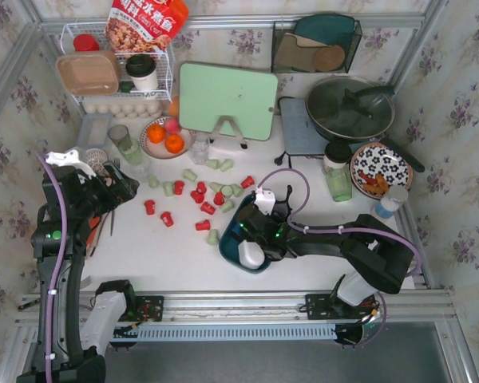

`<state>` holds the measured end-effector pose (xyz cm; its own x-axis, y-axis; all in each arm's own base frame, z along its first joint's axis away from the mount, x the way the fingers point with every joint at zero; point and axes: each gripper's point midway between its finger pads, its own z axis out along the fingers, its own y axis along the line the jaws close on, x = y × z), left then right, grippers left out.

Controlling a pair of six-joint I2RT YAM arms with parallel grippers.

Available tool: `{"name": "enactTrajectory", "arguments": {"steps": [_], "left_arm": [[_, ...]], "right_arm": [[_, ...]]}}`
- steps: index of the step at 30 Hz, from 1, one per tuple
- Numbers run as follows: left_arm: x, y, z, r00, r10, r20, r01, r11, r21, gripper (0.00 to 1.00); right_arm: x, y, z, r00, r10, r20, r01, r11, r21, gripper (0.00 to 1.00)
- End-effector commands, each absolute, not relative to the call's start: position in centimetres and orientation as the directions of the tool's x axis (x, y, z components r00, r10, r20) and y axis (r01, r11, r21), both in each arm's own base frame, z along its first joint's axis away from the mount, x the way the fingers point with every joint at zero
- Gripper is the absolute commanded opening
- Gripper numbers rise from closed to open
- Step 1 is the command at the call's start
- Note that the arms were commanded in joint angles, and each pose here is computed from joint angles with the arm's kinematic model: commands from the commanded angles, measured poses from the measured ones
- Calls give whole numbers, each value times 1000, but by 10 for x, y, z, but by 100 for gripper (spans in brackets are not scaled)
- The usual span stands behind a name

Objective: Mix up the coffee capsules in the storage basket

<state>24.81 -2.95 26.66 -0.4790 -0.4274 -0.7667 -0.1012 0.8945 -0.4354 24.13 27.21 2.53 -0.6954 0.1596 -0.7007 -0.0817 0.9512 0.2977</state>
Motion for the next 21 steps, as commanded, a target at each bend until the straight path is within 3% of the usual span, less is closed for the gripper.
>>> {"name": "enactTrajectory", "arguments": {"steps": [1, 6, 10, 12, 17, 21], "left_arm": [[252, -31, 274, -455, -429, -780, -79, 892, -445, 100], [251, -31, 275, -453, -428, -782, -78, 893, -443, 100], [251, -31, 275, -453, -428, -782, -79, 893, -443, 100], [251, -31, 275, -452, -428, -783, -80, 893, -442, 100], [251, -31, 274, -452, -428, -783, -80, 893, -442, 100], [251, -31, 274, -453, -428, -782, -80, 893, -442, 100]], "right_arm": [[236, 269, 23, -722, 106, -684, -106, 960, 260, 31], [239, 275, 60, -689, 114, -715, -155, 942, 299, 21], [241, 273, 89, -652, 130, -747, -175, 933, 315, 3], [242, 270, 99, -638, 130, -759, -184, 932, 313, 0], [244, 270, 124, -610, 94, -787, -227, 931, 287, 1], [246, 262, 129, -621, -62, -782, -269, 953, 137, 22]]}}
